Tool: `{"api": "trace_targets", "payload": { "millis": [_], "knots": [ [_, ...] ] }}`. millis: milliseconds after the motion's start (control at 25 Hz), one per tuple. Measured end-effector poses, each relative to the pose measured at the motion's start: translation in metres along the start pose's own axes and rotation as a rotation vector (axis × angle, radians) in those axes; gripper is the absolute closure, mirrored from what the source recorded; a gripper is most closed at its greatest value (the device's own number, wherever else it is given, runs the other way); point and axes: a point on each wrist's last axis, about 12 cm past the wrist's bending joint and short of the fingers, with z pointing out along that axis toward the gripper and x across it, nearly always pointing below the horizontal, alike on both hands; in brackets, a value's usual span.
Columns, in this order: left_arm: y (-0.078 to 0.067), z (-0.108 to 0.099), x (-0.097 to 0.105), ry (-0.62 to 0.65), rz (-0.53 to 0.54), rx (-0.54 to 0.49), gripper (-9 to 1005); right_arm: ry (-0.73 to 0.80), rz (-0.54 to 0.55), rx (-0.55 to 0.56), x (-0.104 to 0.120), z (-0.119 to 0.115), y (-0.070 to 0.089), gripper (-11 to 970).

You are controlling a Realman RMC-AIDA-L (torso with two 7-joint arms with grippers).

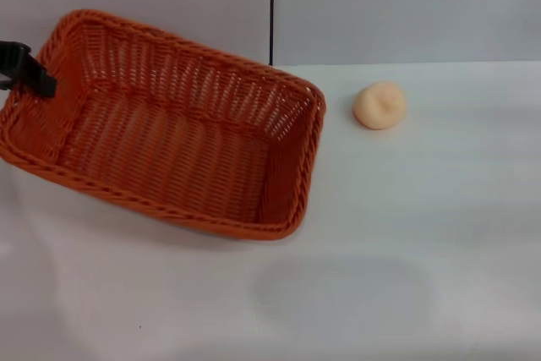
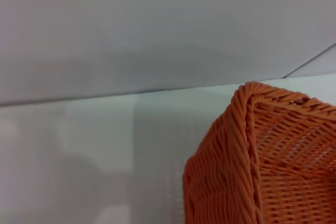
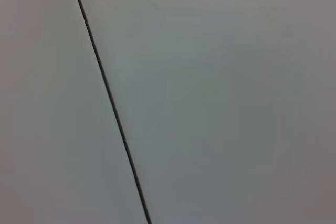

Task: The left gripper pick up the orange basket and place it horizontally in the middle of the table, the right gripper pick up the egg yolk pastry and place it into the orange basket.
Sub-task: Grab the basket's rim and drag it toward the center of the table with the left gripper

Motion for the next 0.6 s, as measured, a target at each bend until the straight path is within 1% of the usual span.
{"api": "trace_targets", "payload": {
  "millis": [80, 120, 160, 240, 280, 600],
  "knots": [
    [0.000, 0.002, 0.009, 0.027, -0.039, 0.022, 830, 0.007, -0.011, 0.007, -0.001, 0.002, -0.004, 293],
    [0.000, 0.002, 0.009, 0.027, -0.039, 0.022, 830, 0.007, -0.011, 0.007, -0.001, 0.002, -0.004, 293],
    [-0.001, 0.006, 0.015, 0.046, -0.056, 0.036, 830, 0.009, -0.013, 0.008, -0.001, 0.003, -0.004, 293],
    [-0.001, 0.008, 0.017, 0.051, -0.061, 0.040, 830, 0.016, -0.019, 0.012, -0.001, 0.004, -0.006, 293],
    [-0.002, 0.012, 0.024, 0.060, -0.074, 0.050, 829, 0.023, -0.020, 0.016, 0.000, 0.005, -0.006, 293],
    [-0.007, 0.019, 0.039, 0.071, -0.112, 0.057, 801, 0.027, -0.020, 0.017, 0.000, 0.006, -0.006, 294]
  ]
}}
